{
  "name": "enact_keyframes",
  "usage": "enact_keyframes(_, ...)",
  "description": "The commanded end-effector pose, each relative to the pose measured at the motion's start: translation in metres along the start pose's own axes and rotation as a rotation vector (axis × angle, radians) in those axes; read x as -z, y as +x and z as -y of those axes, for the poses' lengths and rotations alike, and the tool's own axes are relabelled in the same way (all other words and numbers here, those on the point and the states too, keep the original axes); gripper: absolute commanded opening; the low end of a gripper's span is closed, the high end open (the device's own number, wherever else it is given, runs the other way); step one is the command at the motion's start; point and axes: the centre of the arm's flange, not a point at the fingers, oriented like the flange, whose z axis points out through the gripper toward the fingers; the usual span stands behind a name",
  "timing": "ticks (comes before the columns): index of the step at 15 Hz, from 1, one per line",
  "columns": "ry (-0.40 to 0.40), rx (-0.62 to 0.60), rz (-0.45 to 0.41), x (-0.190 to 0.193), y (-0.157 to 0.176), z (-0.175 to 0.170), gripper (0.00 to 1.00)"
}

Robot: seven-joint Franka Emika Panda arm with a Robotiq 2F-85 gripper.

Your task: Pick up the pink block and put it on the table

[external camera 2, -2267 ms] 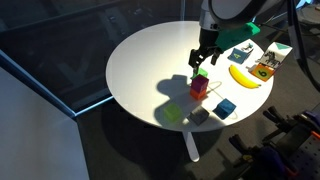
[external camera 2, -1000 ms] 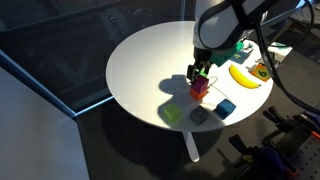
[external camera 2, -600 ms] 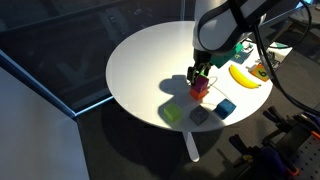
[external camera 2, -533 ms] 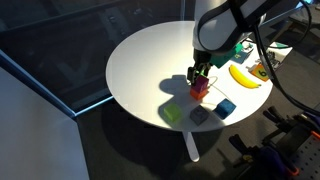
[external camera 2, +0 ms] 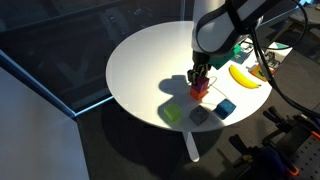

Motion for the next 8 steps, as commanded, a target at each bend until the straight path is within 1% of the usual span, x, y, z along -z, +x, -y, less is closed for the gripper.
enact_keyframes(1,-0.011,-0.015,0.010,0.011,0.005,0.004,0.28)
enact_keyframes(8,-0.028,-0.042,0.041,0.038,-0.010,0.002,0.28)
